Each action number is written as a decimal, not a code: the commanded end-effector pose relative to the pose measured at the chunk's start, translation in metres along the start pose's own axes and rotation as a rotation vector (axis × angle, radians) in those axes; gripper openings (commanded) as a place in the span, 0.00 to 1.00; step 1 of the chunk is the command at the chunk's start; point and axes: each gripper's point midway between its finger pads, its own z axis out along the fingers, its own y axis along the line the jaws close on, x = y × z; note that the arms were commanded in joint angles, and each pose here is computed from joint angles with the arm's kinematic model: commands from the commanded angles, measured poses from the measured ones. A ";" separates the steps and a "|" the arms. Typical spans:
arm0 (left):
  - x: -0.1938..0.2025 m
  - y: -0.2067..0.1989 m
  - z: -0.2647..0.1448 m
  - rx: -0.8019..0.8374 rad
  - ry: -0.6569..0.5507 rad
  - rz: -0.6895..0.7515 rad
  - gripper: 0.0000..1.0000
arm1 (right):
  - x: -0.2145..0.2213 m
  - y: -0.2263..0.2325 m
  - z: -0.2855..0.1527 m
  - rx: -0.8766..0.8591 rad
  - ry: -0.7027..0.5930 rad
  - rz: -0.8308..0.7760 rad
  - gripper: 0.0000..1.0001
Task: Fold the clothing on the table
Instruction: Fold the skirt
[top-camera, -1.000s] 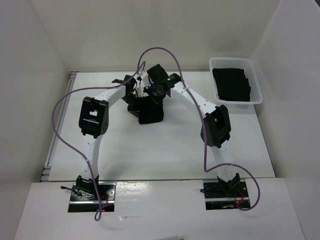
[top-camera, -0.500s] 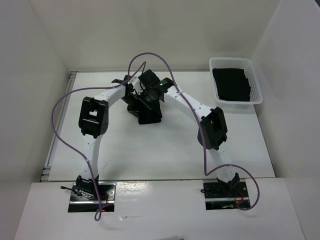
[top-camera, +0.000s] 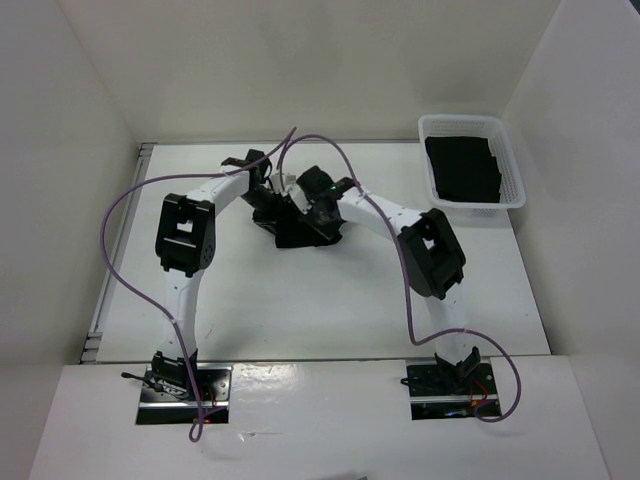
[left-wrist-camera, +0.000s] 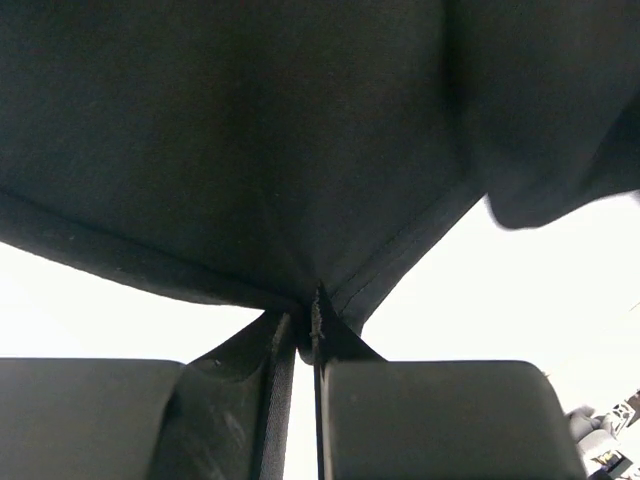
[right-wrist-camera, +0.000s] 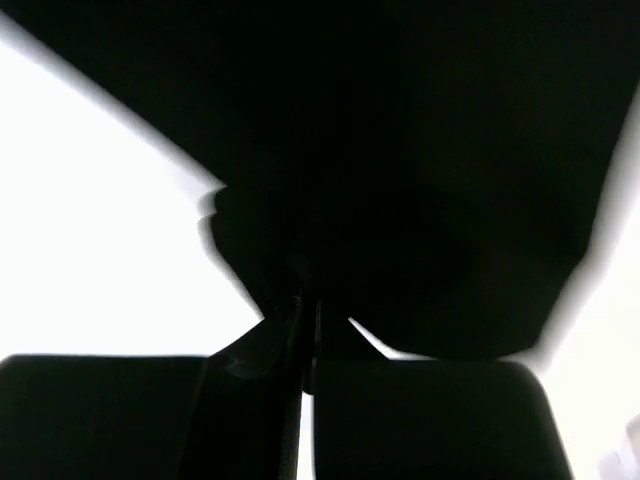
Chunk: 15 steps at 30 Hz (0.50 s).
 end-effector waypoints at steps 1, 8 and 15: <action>-0.007 -0.011 -0.020 -0.008 -0.040 0.059 0.15 | -0.016 -0.076 -0.049 0.188 -0.139 0.088 0.00; -0.007 -0.009 -0.020 -0.018 -0.039 0.058 0.15 | 0.014 -0.132 -0.058 0.286 -0.119 0.173 0.00; -0.005 -0.010 -0.020 -0.017 -0.031 0.054 0.15 | 0.030 -0.154 -0.061 0.331 -0.105 0.206 0.00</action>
